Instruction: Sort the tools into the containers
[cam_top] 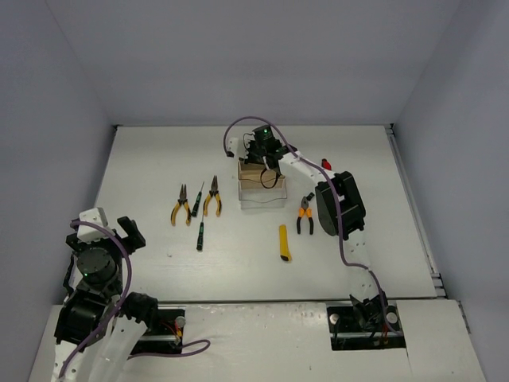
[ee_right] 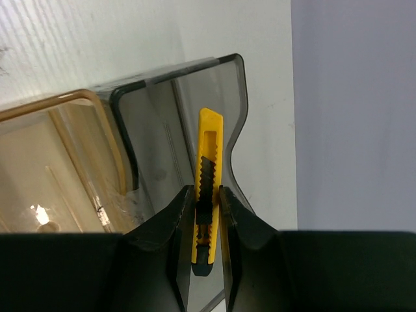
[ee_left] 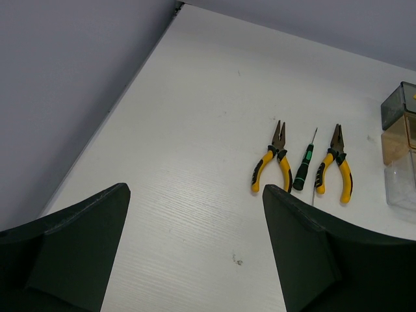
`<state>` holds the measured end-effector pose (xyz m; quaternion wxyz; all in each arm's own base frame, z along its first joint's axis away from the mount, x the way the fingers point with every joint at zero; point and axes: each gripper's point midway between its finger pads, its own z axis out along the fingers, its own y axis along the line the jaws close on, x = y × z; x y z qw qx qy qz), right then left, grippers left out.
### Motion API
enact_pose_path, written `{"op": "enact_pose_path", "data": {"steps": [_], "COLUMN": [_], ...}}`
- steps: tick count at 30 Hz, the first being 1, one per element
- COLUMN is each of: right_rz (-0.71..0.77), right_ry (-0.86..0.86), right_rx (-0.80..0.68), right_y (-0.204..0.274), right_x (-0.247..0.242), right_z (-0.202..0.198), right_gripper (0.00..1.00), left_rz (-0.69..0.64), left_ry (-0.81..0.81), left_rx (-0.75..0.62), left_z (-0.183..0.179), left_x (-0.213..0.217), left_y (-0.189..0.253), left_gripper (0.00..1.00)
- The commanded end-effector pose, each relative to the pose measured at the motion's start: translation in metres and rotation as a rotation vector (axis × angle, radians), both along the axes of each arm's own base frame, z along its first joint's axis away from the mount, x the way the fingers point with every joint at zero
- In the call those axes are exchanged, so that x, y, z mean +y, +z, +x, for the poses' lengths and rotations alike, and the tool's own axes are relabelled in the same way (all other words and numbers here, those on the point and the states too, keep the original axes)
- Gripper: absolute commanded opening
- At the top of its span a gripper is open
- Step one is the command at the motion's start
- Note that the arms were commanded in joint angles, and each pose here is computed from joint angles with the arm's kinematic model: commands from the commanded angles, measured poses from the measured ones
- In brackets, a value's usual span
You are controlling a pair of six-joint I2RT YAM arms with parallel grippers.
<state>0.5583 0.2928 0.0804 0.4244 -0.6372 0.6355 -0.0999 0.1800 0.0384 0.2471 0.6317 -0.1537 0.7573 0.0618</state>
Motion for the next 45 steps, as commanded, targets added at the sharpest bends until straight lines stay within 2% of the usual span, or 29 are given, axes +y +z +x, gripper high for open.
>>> {"op": "enact_pose_path", "data": {"steps": [1, 4, 8, 12, 17, 19, 21, 25, 28, 31, 39, 45], "right_rz": [0.052, 0.086, 0.167, 0.293, 0.574, 0.682, 0.762, 0.825, 0.906, 0.992, 1.015, 0.941], "right_ry": [0.000, -0.032, -0.086, -0.242, -0.446, -0.534, -0.574, -0.766, -0.888, -0.959, -1.078, -1.126], "right_rx": [-0.109, -0.109, -0.117, -0.135, -0.085, -0.013, -0.012, 0.028, 0.160, 0.244, 0.392, 0.436], "right_y": [0.044, 0.050, 0.075, 0.117, 0.177, 0.174, 0.194, 0.162, 0.114, 0.095, 0.033, -0.004], "right_x": [0.003, 0.000, -0.001, -0.014, -0.037, -0.044, -0.048, -0.059, -0.067, -0.076, -0.089, -0.095], "right_z": [0.022, 0.026, 0.027, 0.020, -0.026, -0.054, -0.081, -0.134, -0.175, -0.208, -0.261, -0.282], "right_gripper": [0.25, 0.44, 0.52, 0.59, 0.64, 0.67, 0.70, 0.72, 0.75, 0.78, 0.81, 0.76], "left_rz": [0.011, 0.012, 0.011, 0.005, -0.001, -0.005, -0.008, -0.012, -0.013, -0.014, -0.012, -0.011], "left_ry": [0.019, 0.019, 0.016, 0.011, 0.011, 0.003, -0.004, 0.000, 0.013, 0.013, 0.002, 0.005], "left_rx": [-0.035, -0.033, -0.037, -0.047, -0.065, -0.068, -0.074, -0.085, -0.094, -0.091, -0.069, -0.059], "left_z": [0.010, 0.011, 0.011, 0.010, 0.007, 0.007, 0.007, 0.003, 0.000, 0.000, 0.004, 0.005], "left_x": [0.002, 0.002, 0.001, 0.000, 0.001, 0.000, -0.002, 0.000, 0.003, 0.003, 0.000, 0.000], "left_y": [0.012, 0.012, 0.013, 0.015, 0.018, 0.019, 0.020, 0.022, 0.023, 0.022, 0.019, 0.018], "left_gripper": [0.81, 0.80, 0.81, 0.81, 0.80, 0.81, 0.81, 0.81, 0.81, 0.81, 0.81, 0.81]}}
